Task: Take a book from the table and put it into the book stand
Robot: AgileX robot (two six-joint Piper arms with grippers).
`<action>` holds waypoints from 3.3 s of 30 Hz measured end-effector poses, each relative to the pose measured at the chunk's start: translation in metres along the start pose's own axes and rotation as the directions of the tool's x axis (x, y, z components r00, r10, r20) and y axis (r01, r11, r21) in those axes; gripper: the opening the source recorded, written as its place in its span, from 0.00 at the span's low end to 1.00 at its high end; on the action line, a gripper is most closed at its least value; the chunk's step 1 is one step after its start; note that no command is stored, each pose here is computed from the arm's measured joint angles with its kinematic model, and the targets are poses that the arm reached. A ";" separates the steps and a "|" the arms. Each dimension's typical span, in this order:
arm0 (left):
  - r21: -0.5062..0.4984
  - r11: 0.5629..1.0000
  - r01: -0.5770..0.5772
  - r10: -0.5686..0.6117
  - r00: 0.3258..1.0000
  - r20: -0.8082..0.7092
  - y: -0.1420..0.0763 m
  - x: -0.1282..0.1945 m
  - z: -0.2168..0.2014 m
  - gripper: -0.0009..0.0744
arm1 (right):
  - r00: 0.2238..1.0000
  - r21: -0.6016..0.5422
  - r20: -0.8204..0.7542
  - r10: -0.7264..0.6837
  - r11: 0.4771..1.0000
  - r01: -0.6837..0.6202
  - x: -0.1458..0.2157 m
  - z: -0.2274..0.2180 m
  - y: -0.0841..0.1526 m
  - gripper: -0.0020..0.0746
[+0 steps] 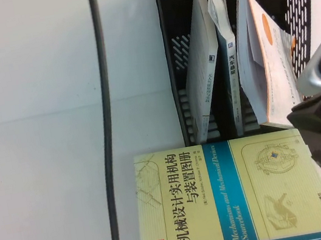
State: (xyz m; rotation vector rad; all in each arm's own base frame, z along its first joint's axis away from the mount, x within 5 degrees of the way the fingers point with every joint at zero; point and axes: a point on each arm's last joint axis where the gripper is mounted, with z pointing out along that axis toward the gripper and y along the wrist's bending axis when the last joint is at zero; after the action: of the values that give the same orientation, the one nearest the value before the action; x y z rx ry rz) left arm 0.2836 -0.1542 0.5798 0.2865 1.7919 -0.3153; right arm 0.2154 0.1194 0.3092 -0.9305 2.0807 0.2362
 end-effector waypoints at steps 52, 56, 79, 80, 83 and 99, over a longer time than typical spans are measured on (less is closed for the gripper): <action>-0.029 0.999 -0.030 0.026 0.991 -0.128 -0.001 0.027 0.034 0.01 | 0.979 0.155 0.090 0.181 0.969 -0.193 -0.015 0.032 -0.041 0.20; -0.027 0.999 -0.029 0.025 0.991 -0.129 -0.001 0.027 0.034 0.01 | 0.922 0.229 0.186 0.340 0.897 -0.377 -0.010 0.021 -0.070 0.20; -0.001 1.000 -0.014 0.013 0.991 -0.130 -0.004 0.028 0.038 0.01 | 0.691 0.223 0.490 0.531 0.690 -0.688 -0.009 0.046 -0.113 0.19; -0.001 1.000 -0.013 0.013 0.991 -0.130 -0.004 0.028 0.038 0.01 | 0.687 0.221 0.493 0.534 0.687 -0.693 -0.010 0.048 -0.115 0.19; 0.001 1.000 -0.013 0.013 0.993 -0.119 -0.004 0.027 0.038 0.01 | 0.675 0.212 0.495 0.547 0.678 -0.704 -0.016 0.056 -0.121 0.19; -0.109 0.993 0.038 -0.046 0.996 -0.077 0.006 0.023 0.034 0.01 | 0.725 0.177 0.372 0.579 0.723 -0.668 -0.037 0.064 -0.125 0.40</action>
State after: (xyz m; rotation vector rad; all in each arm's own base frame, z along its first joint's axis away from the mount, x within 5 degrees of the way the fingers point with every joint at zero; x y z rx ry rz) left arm 0.3111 -0.1602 0.5497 0.1872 1.8885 -0.2388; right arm 0.3551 0.0800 0.3152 0.0442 2.0055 0.3732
